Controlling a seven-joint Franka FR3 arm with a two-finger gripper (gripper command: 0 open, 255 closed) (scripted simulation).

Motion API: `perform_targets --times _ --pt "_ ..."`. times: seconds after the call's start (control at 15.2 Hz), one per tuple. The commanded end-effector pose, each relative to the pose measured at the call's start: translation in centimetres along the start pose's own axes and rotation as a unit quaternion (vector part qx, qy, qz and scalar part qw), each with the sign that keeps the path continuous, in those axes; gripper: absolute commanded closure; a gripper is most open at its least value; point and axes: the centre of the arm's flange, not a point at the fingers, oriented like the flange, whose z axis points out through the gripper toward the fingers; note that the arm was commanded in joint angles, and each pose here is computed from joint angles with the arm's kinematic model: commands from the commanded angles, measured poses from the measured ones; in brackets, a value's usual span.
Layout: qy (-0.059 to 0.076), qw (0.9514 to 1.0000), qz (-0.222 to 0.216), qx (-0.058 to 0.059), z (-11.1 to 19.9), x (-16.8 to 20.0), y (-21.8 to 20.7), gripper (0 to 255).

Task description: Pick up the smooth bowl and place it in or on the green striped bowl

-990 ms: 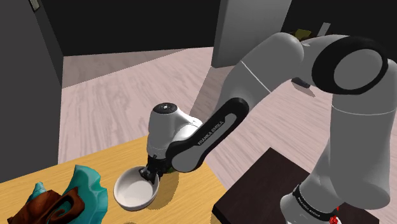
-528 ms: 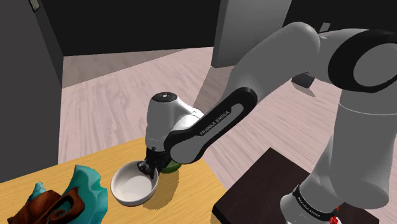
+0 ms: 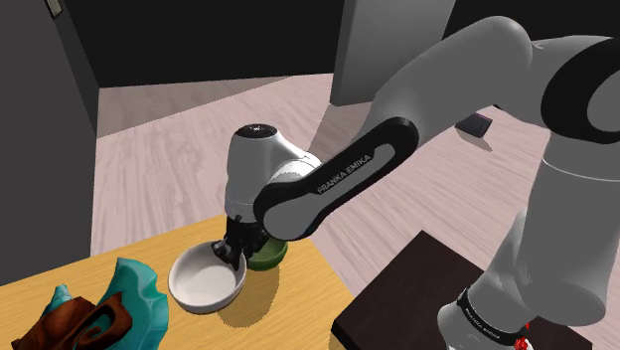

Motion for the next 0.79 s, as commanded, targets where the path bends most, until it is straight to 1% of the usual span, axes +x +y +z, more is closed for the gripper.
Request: perform_targets --times 0.0,0.73 --pt "0.0 1.0 0.0 0.0 -0.9 0.0 0.0 255" --pt "0.0 1.0 0.0 0.0 -4.0 7.9 11.8 255"
